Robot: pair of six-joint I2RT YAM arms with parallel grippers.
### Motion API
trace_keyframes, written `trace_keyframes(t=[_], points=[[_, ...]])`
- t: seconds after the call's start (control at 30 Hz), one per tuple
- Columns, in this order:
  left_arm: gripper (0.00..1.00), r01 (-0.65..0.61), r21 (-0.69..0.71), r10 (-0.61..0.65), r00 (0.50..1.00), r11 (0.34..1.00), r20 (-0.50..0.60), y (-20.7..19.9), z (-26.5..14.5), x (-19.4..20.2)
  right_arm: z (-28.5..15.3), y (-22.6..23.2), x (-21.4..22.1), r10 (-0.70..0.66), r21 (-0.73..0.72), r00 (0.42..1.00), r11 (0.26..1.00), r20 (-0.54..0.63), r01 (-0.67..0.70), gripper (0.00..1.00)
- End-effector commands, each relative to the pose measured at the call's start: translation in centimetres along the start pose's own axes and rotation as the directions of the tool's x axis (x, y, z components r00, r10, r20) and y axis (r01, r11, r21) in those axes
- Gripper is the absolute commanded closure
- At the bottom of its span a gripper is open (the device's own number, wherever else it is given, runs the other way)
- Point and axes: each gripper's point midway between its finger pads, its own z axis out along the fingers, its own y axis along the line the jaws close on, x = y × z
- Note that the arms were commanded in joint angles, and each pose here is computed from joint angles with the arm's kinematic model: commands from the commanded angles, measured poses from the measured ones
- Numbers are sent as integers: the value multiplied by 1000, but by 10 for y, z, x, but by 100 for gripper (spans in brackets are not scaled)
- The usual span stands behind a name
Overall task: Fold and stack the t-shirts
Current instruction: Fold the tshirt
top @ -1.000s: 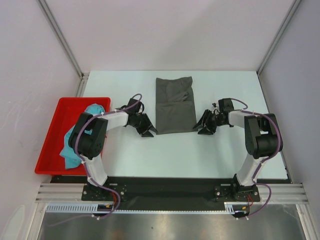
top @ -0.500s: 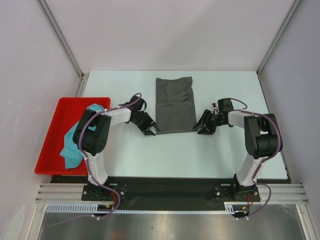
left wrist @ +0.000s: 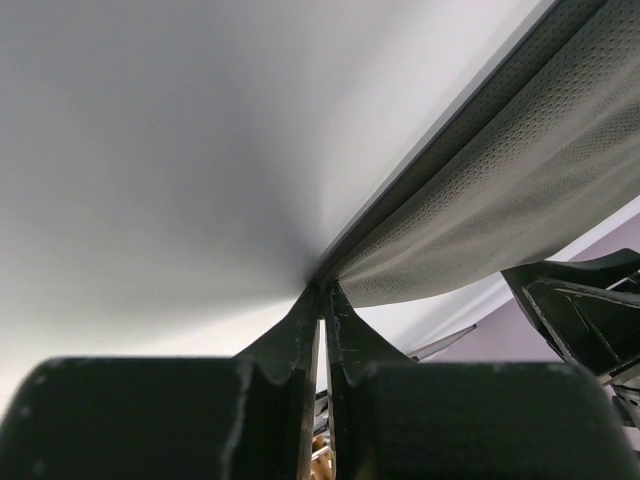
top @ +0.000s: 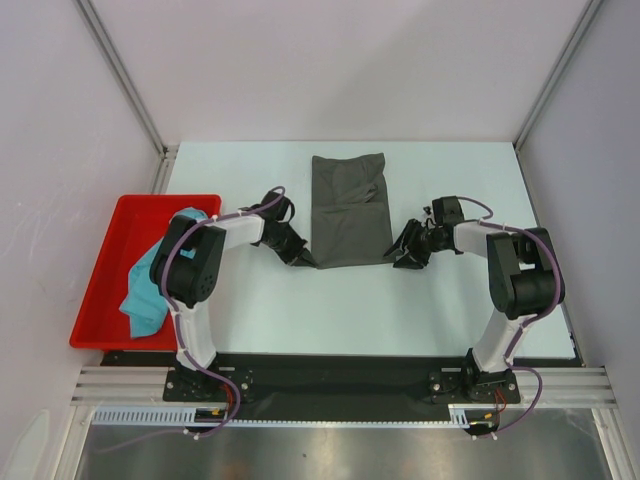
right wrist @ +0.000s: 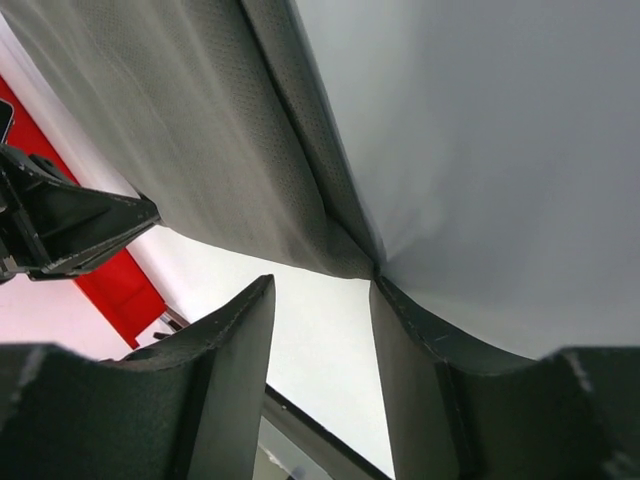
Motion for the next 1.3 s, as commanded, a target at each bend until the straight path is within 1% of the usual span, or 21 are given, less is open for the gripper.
trace_keyframes(t=[0.0, 0.1, 0.13, 0.37, 0.47, 0.6, 0.63, 0.67, 0.7, 0.73, 0.77, 0.9, 1.03, 1.1, 1.13, 1.2, 1.23, 1.27], points=[[91, 0, -237, 22, 996, 972, 90, 65, 29, -17, 6, -30, -2, 37, 125, 998, 991, 57, -44, 51], [96, -18, -233, 41, 994, 972, 96, 62, 28, -19, 8, -33, -1, 81, 129, 995, 988, 58, -88, 53], [100, -22, -230, 46, 994, 973, 99, 61, 27, -20, 9, -36, 1, 95, 135, 994, 986, 56, -102, 53], [100, -50, -211, 71, 993, 976, 95, 55, 26, -21, 15, -47, 5, 232, 148, 970, 959, 75, -241, 54], [100, -56, -205, 76, 993, 977, 92, 54, 26, -21, 19, -51, 3, 287, 157, 952, 941, 106, -301, 56], [100, -71, -195, 91, 991, 978, 95, 51, 24, -21, 18, -60, -1, 310, 182, 936, 923, 168, -339, 63], [100, -75, -194, 95, 991, 978, 97, 50, 23, -22, 18, -60, -3, 305, 181, 936, 924, 178, -336, 66], [100, -80, -195, 101, 990, 978, 100, 50, 22, -22, 19, -59, -6, 295, 175, 937, 929, 186, -327, 76], [100, -91, -197, 113, 988, 976, 104, 50, 21, -23, 20, -60, -5, 288, 171, 941, 932, 180, -318, 83], [100, -97, -200, 120, 987, 975, 109, 51, 20, -24, 21, -59, -5, 270, 168, 948, 940, 172, -298, 92], [100, -113, -200, 138, 984, 973, 114, 50, 19, -25, 23, -56, -3, 262, 158, 953, 945, 153, -285, 100], [100, -171, -208, 201, 970, 963, 135, 50, 9, -25, 17, -46, 11, 182, 154, 975, 968, 128, -201, 100], [100, -222, -246, 263, 953, 944, 152, 64, -5, -14, 8, -55, 49, 140, 180, 986, 972, 87, -153, 100], [100, -224, -246, 264, 954, 943, 144, 71, -8, -4, 4, -55, 62, 123, 173, 989, 976, 83, -135, 100], [100, -217, -264, 257, 958, 940, 126, 86, -7, 5, -2, -49, 65, 104, 154, 990, 981, 94, -118, 100], [100, -231, -249, 271, 953, 941, 139, 88, -13, 18, -6, -56, 86, 94, 174, 993, 979, 66, -105, 100], [100, -230, -271, 271, 955, 934, 122, 103, -12, 28, -8, -56, 92, 86, 174, 994, 980, 63, -96, 100], [100, -255, -258, 294, 948, 932, 124, 100, -14, 40, -15, -54, 95, 68, 179, 995, 981, 78, -81, 100]])
